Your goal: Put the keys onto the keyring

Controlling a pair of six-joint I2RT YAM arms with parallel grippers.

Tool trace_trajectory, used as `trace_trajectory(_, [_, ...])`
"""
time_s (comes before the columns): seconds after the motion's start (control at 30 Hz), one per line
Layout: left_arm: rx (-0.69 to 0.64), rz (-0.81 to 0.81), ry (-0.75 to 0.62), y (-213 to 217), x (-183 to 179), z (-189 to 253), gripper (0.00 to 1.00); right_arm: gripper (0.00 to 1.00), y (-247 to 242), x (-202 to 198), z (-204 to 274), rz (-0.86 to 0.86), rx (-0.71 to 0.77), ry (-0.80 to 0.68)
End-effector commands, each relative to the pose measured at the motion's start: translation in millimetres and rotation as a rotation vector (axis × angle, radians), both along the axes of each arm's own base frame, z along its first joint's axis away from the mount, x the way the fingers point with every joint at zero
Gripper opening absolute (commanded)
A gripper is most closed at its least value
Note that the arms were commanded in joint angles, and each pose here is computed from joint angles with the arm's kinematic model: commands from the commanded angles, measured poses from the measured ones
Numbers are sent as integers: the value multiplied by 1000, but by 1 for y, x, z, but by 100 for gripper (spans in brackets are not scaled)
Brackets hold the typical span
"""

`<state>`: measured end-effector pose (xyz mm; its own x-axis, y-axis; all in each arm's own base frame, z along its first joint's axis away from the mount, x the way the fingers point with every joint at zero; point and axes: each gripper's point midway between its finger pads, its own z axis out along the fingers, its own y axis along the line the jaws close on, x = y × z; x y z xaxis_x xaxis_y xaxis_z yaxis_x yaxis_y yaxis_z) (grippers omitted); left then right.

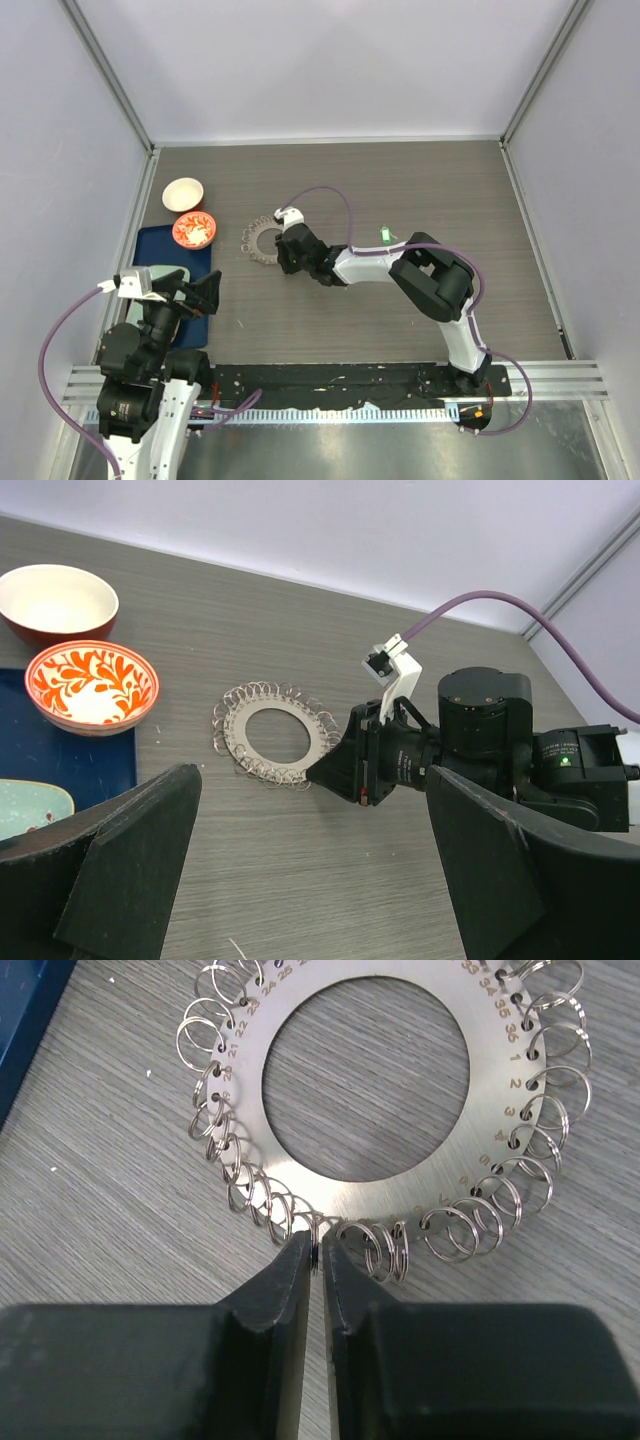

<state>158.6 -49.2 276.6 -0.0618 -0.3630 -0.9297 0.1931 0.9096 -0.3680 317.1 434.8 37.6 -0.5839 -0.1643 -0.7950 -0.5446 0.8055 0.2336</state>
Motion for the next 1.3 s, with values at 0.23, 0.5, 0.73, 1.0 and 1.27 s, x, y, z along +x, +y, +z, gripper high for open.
trace_trajectory(0.23, [-10, -13, -46, -2, -4, 10, 100, 1, -8, -15, 25, 56, 52, -62])
trace_trajectory(0.5, [-8, -22, -39, -4, -3, 9, 100, 1, -33, -81, 29, 258, -9, -14])
trace_trajectory(0.73, [-5, -42, -18, -8, 2, 6, 100, 1, -61, -140, 13, 446, -123, 13])
trace_trajectory(1.0, [-3, -46, -1, -9, 5, 2, 100, 2, -83, -138, 5, 329, -135, 27])
trace_trajectory(1.27, [-6, -51, 3, -10, 6, 2, 100, 29, -83, -133, 22, 291, -120, 20])
